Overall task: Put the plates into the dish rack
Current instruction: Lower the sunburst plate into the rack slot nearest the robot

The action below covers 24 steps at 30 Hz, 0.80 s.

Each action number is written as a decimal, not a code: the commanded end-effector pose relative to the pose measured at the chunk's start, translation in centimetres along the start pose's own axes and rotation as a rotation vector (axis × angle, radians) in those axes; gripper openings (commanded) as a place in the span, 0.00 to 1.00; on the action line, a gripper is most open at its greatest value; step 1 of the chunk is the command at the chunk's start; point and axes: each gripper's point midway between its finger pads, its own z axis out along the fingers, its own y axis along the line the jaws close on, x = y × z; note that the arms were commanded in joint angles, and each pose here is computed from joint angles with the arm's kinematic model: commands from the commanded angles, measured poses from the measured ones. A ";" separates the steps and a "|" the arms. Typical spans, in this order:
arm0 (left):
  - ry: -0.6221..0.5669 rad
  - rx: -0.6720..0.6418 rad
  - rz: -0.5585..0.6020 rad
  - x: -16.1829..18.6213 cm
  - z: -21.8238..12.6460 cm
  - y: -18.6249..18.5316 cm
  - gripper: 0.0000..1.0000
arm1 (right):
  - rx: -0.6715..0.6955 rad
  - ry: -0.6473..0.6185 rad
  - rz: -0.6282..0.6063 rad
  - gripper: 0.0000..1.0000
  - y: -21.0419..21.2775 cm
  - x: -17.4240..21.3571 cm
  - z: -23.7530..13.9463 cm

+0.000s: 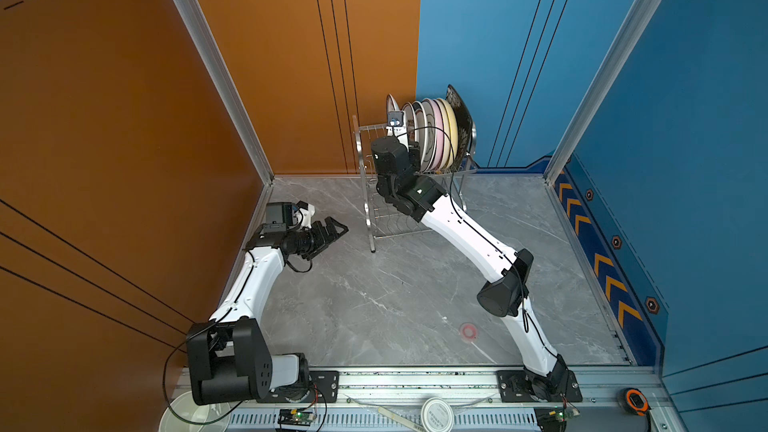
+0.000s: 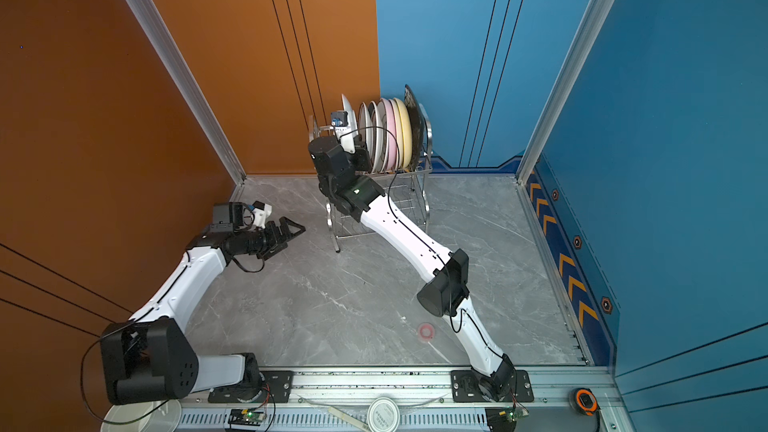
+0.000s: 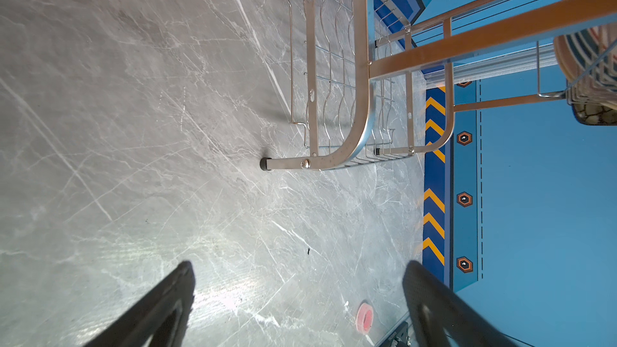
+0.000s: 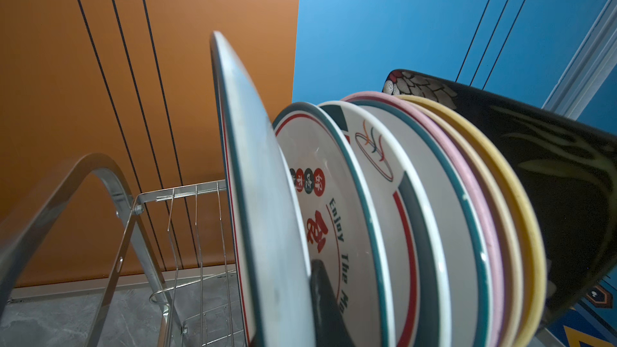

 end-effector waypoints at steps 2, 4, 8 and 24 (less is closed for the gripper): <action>-0.007 0.028 0.015 0.0 -0.3 -0.5 0.98 | -0.013 -0.005 0.078 0.00 -0.3 -0.7 0.3; -0.007 0.025 0.012 0.0 -0.3 -0.3 0.98 | -0.012 0.003 0.082 0.00 -0.3 -0.3 0.6; -0.006 0.025 0.010 0.0 -0.2 -0.3 0.98 | -0.017 0.015 0.087 0.00 -0.2 0.4 1.2; -0.007 0.027 0.003 -0.4 -0.1 -0.2 0.98 | -0.034 0.058 0.075 0.01 0.3 2.4 2.3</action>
